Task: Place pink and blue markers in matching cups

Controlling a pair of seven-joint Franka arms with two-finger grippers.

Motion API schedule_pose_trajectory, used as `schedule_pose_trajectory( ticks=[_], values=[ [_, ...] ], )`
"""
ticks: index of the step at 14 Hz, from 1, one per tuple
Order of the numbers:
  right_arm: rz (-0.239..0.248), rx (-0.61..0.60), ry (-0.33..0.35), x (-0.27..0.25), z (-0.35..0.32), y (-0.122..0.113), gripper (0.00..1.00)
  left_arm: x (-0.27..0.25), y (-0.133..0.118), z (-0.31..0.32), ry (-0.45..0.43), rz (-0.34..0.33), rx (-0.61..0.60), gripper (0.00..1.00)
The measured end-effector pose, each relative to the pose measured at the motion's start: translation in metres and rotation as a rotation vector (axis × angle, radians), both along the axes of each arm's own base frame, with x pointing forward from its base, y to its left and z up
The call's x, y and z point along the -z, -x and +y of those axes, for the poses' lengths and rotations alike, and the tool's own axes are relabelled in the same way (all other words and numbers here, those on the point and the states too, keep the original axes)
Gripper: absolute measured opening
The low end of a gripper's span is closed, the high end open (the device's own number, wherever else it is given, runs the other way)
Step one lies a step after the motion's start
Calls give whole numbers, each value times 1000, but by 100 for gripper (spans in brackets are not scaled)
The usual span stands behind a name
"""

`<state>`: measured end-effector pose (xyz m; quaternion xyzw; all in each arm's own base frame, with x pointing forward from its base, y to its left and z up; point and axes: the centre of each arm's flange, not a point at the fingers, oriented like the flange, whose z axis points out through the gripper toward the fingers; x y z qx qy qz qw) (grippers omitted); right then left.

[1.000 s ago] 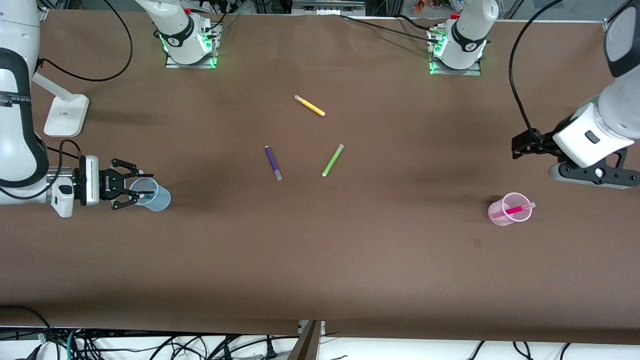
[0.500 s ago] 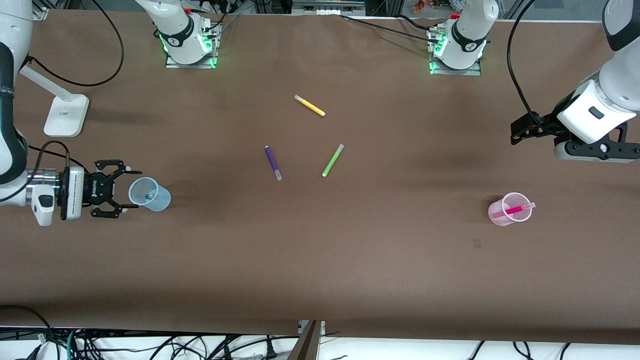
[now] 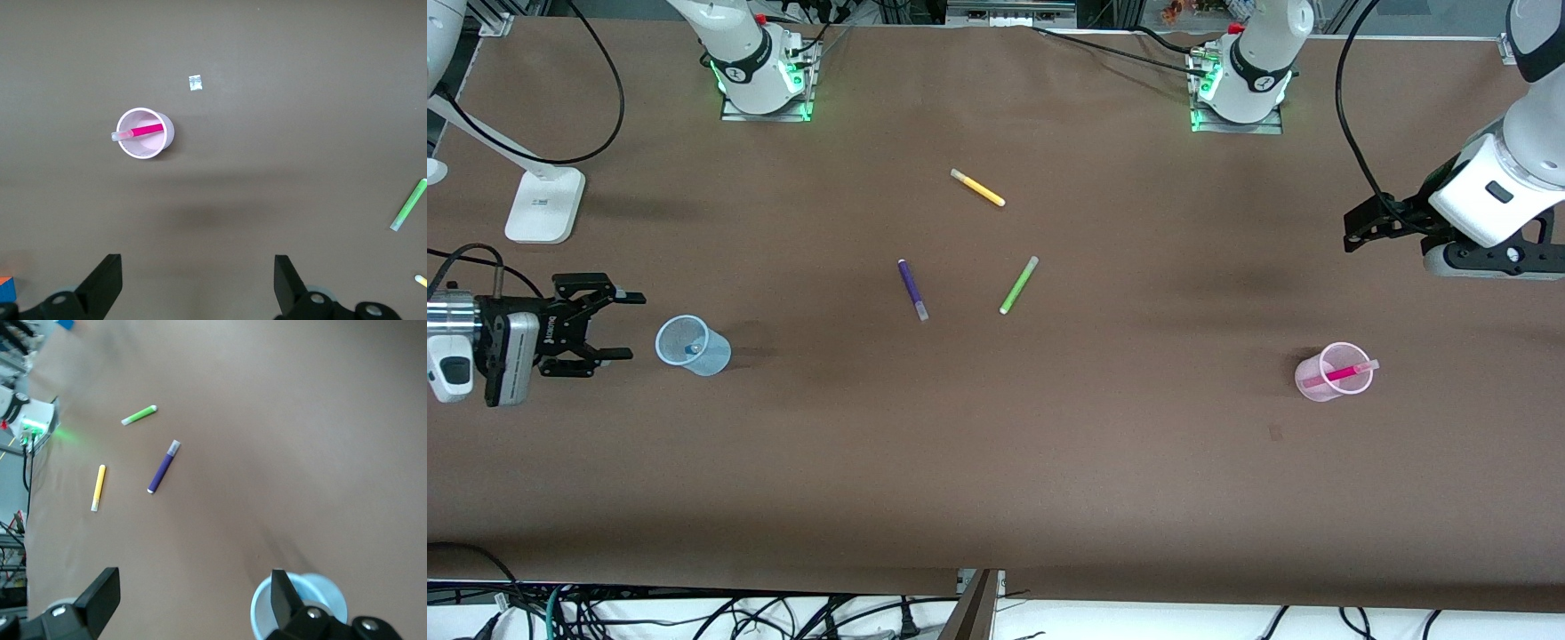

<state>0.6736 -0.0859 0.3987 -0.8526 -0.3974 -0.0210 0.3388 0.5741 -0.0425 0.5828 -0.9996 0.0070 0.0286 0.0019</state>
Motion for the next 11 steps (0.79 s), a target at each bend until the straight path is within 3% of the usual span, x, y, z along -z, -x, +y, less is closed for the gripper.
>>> schedule_pose_trajectory(
  ticks=[2,8,11],
  values=[
    [47,54,83,-18,8,-2,100,0,0,9,6,0,-7,100],
    [168,251,507,-92,74,17,100,-4,3,19,24,-4,10,100],
    [249,410,661,-116,97,33,100,-4,7,25,24,-3,22,100]
  ],
)
